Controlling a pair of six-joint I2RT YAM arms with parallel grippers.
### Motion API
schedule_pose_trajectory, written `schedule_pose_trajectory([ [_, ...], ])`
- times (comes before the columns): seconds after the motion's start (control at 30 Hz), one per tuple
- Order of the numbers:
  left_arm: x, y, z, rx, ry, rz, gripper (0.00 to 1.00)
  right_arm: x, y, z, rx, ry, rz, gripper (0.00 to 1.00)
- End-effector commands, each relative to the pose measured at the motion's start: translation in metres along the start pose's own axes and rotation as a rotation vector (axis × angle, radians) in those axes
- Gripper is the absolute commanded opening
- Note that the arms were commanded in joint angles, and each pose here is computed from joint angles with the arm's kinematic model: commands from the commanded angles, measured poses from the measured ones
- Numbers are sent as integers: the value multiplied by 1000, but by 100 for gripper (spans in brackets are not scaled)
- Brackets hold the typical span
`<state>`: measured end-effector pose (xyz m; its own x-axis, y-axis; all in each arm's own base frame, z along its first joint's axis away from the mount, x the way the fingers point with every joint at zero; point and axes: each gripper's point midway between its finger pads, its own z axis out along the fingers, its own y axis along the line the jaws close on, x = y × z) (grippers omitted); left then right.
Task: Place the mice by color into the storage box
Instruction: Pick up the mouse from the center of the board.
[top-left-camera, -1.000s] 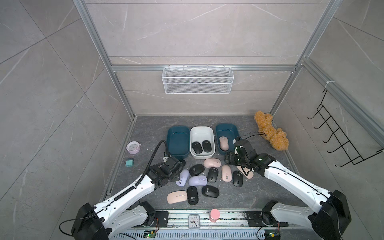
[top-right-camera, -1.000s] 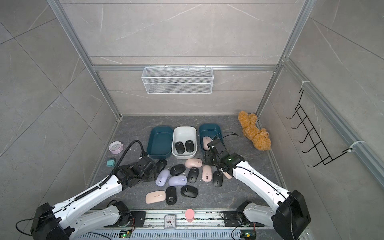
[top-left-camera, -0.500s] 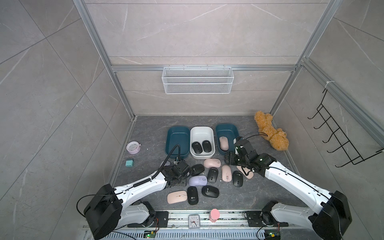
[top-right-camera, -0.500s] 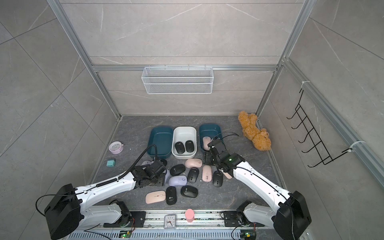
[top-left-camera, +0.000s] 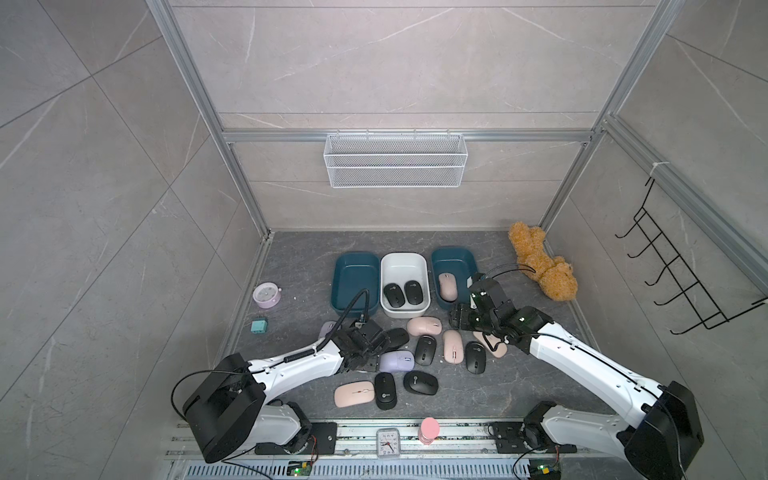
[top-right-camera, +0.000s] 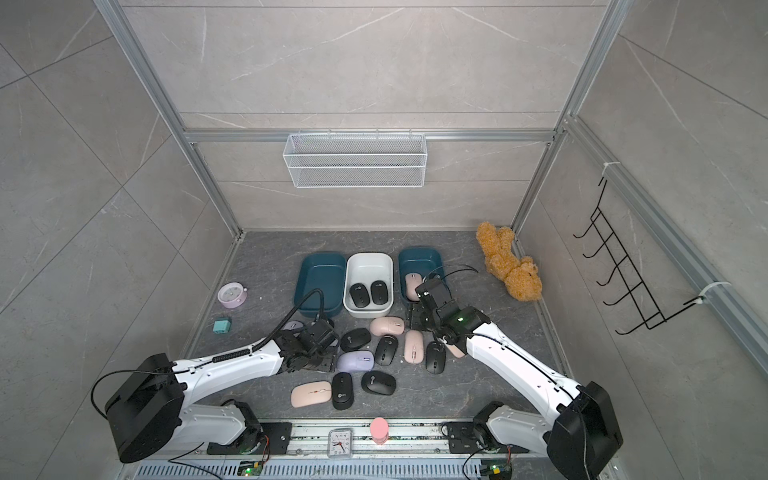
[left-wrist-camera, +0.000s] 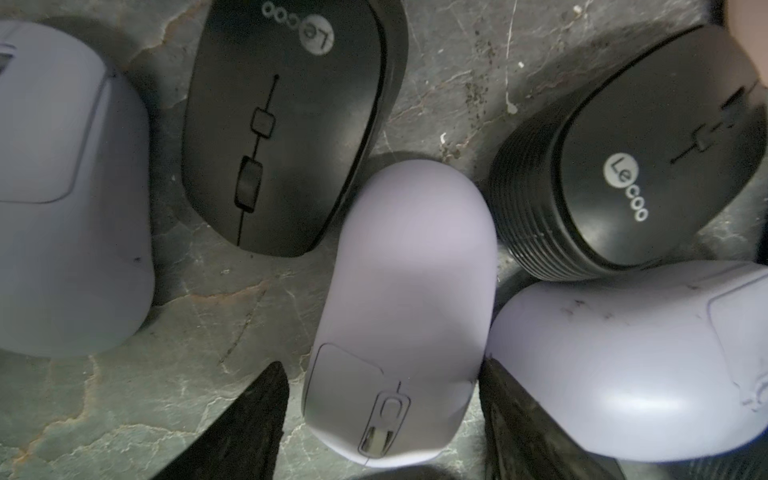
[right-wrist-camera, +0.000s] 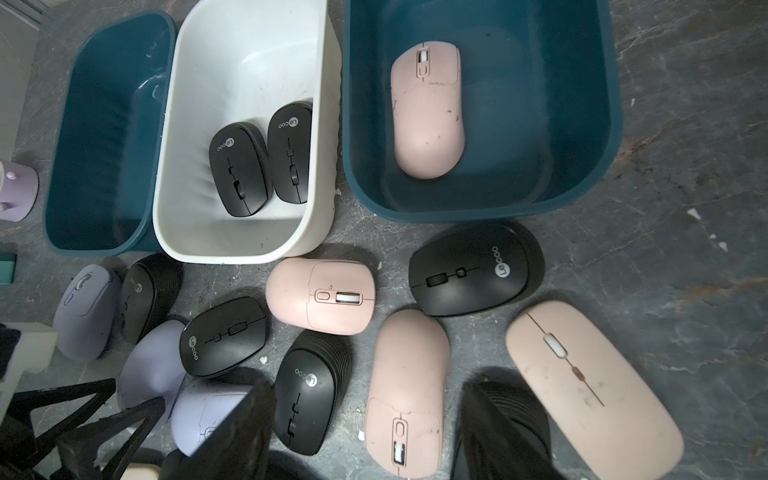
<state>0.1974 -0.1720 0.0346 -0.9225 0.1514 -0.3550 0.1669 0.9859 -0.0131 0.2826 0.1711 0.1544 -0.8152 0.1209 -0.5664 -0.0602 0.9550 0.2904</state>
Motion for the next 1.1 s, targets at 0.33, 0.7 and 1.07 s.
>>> schedule_pose_trajectory([
  [0.33,0,0,15,-9,7,30,75,-4,4,1,-13,-8,19,72],
  [0.7,-2,-1,28,-12,21,22,74,-4,3,3,-8,-5,23,71],
  [1.07,1,7,29,-60,42,15,64,-3,2,2,-2,-6,24,71],
])
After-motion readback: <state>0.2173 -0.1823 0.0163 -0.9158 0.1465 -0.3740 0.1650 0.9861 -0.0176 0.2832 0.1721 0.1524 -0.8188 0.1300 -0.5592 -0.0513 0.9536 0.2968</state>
